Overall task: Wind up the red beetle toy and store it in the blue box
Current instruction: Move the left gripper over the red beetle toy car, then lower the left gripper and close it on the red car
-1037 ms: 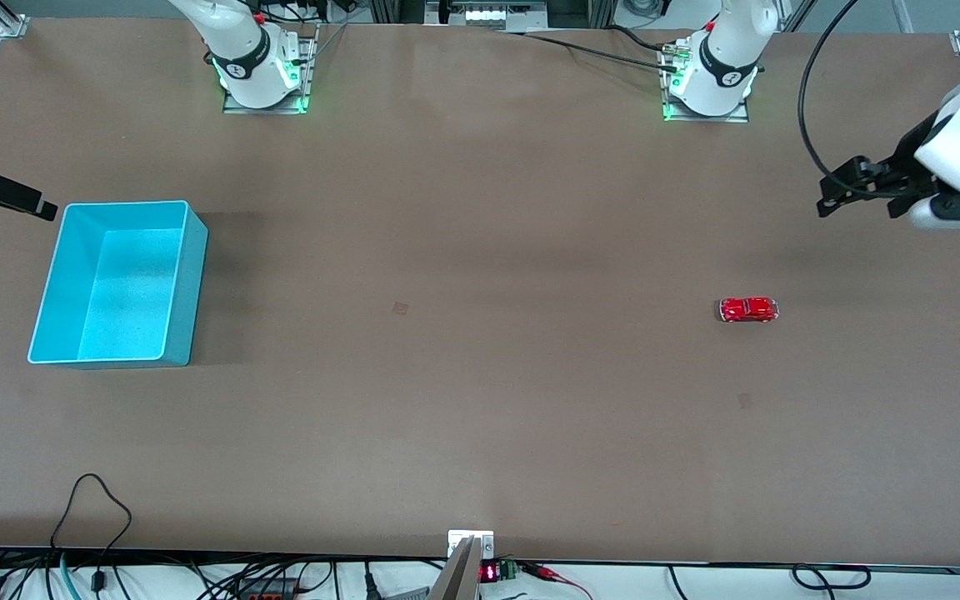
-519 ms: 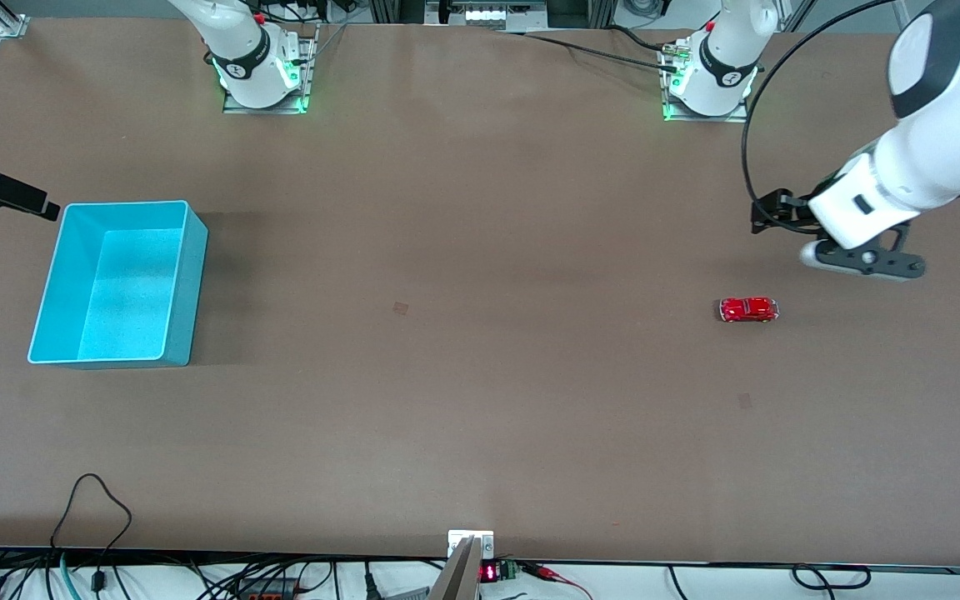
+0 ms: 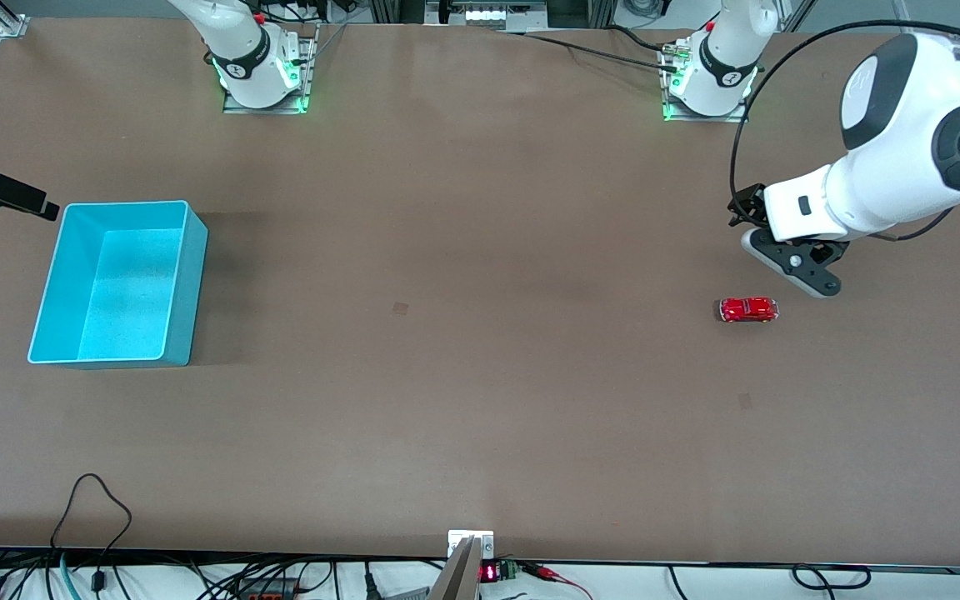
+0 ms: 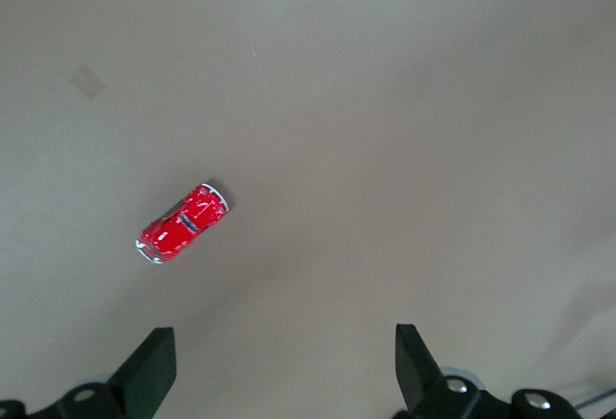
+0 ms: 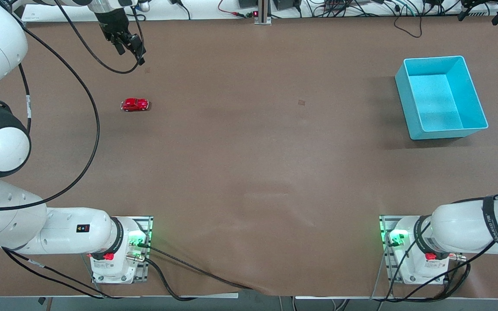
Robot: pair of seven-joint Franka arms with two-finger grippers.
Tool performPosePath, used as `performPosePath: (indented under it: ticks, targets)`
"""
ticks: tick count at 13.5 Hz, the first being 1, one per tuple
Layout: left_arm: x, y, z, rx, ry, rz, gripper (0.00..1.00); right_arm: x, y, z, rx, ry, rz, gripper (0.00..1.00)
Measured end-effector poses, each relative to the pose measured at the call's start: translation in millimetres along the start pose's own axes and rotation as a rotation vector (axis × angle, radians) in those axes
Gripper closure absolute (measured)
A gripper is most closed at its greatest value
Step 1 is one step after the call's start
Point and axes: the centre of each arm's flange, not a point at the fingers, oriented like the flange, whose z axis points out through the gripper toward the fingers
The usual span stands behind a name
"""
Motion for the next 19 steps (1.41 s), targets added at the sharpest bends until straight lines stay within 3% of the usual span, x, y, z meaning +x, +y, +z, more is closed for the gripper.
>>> performPosePath:
  ticks: [7, 11, 14, 19]
  targets:
    - [1.9, -30.2, 67.2, 0.059, -0.02, 0.502, 0.0, 12.9, 12.2, 23.5, -0.002, -0.044, 0.025, 0.0]
    - [-9.6, -57.8, 116.6, 0.067, -0.001, 0.66, 0.0, 20.6, -0.6, 40.0, -0.006, -0.074, 0.004, 0.0]
    - [-12.5, -69.6, 154.3, 0.129, 0.045, 0.774, 0.0, 22.8, -12.0, 46.8, -0.01, -0.086, -0.015, 0.0]
    - [-19.6, -69.5, 197.6, 0.208, 0.035, 0.842, 0.0, 30.7, -12.4, 63.5, -0.013, -0.115, -0.015, 0.0]
